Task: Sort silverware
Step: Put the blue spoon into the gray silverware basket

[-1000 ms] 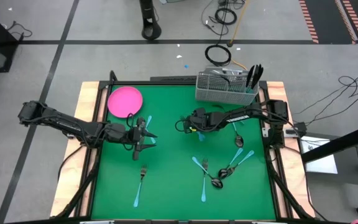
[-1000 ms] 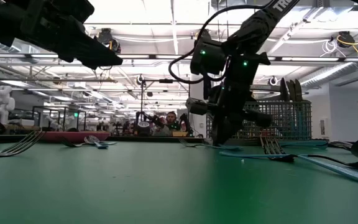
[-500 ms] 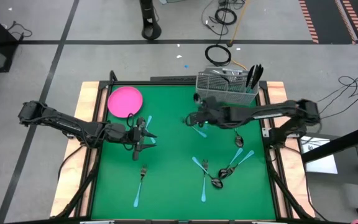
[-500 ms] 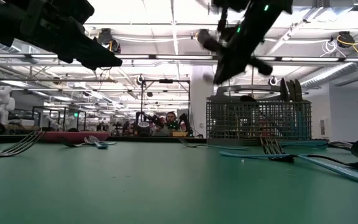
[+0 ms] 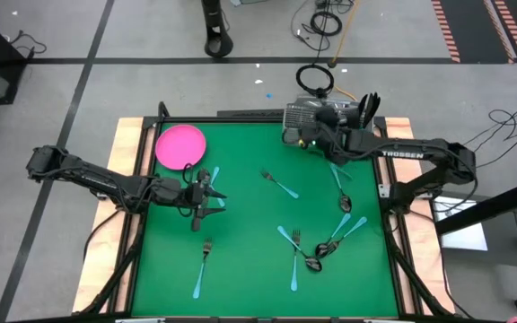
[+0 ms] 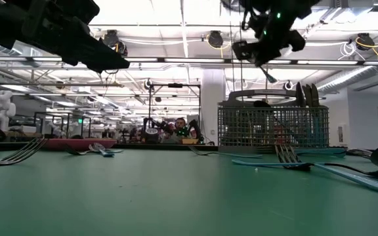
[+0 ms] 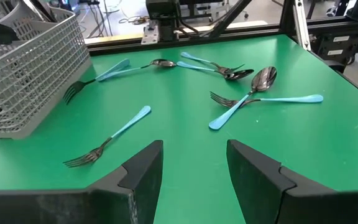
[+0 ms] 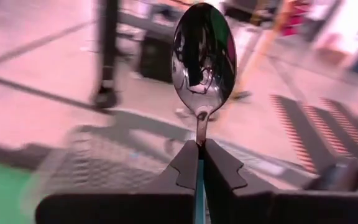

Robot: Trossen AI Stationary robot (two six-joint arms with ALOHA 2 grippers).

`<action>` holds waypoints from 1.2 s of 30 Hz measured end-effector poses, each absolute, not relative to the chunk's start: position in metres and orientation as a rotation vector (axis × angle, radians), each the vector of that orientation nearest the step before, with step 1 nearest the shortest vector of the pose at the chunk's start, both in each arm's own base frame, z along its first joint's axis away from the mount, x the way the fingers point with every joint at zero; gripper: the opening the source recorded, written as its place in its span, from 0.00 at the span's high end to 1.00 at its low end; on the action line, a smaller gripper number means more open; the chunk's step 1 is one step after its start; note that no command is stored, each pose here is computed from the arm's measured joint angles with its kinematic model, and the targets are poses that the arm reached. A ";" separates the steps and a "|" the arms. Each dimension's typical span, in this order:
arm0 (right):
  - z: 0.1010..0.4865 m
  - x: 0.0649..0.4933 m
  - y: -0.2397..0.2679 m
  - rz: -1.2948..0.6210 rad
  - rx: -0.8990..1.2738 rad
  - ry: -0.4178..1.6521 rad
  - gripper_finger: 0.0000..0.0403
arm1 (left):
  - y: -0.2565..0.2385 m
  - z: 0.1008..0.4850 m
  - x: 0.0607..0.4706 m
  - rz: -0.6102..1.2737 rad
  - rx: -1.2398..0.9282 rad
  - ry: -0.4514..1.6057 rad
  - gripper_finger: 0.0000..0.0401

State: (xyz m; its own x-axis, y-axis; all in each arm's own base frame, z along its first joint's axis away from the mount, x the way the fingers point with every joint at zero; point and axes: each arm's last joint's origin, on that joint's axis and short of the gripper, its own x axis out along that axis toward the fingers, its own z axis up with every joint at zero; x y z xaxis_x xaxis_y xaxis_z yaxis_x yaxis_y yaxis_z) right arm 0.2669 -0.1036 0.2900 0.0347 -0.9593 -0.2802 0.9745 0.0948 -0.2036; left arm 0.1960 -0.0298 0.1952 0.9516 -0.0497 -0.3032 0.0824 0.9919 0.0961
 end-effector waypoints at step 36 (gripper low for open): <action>0.220 0.215 -0.130 -1.933 -0.022 0.118 1.00 | -0.029 0.195 0.196 -0.066 0.136 0.306 0.55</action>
